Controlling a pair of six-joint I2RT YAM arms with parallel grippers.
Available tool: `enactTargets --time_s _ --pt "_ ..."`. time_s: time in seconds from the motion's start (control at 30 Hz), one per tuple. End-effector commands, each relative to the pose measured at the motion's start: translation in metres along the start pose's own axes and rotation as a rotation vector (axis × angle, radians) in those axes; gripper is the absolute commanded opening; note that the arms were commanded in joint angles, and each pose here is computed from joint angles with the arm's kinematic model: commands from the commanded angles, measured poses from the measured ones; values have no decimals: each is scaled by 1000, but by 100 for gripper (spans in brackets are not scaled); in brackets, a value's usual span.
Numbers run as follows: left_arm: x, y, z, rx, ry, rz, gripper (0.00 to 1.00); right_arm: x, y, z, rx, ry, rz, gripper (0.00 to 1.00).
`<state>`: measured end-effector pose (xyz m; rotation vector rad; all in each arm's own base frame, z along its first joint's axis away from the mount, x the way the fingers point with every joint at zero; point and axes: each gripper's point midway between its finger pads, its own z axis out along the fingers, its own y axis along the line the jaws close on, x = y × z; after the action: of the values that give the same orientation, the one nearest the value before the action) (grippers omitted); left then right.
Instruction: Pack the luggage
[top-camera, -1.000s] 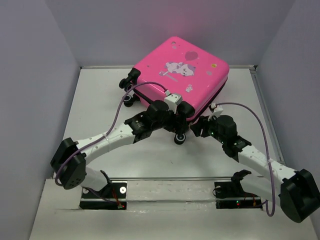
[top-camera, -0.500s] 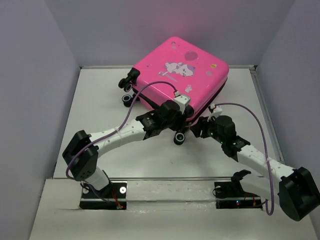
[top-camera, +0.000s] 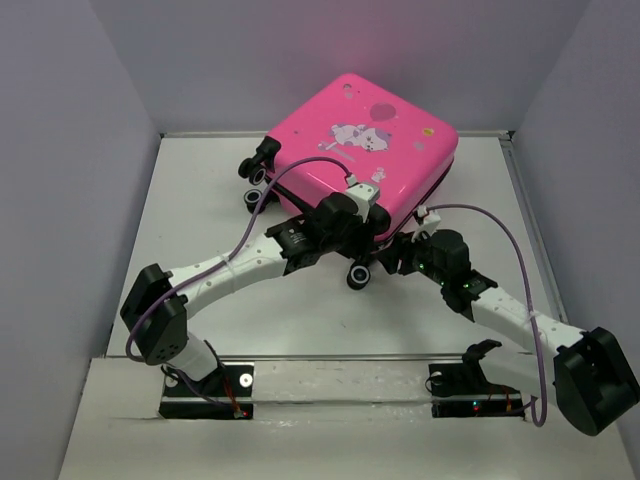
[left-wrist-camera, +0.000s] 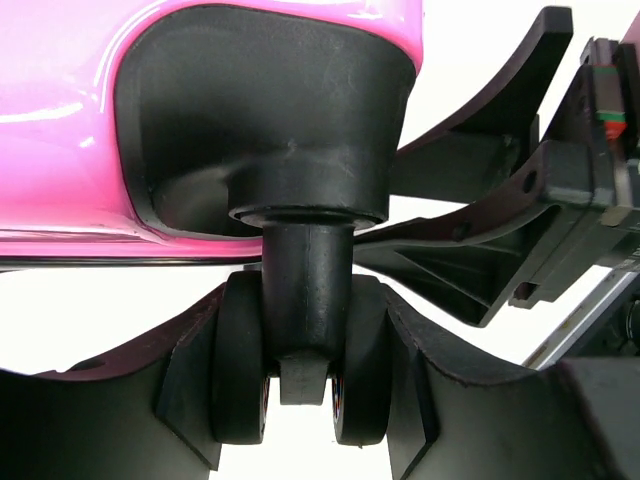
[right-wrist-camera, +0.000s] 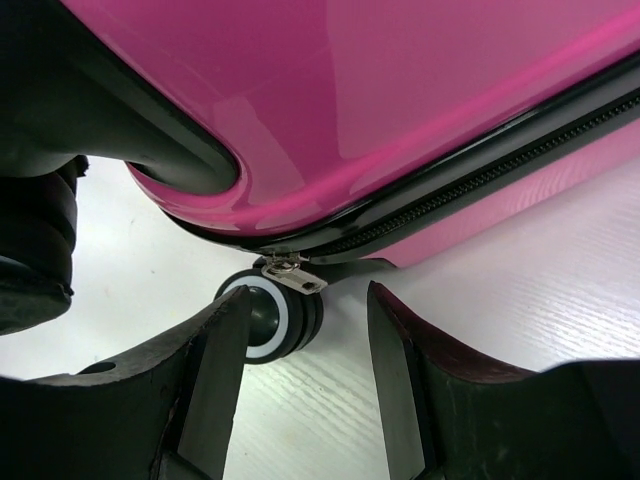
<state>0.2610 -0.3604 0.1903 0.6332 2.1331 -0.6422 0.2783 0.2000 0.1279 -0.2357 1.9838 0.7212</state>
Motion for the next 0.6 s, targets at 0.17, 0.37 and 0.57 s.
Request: enactTargets --time_s 0.17,0.37,0.57 --pt "-79 -31 -48 130 -214 -55 6 -28 10 4 -33 -95 -42 56" --pt "-57 -26 -28 118 -170 -66 6 -22 5 19 -32 -87 -50 48" --pt "-53 -24 -24 110 -163 -70 6 -32 6 25 -41 -171 -67 41"
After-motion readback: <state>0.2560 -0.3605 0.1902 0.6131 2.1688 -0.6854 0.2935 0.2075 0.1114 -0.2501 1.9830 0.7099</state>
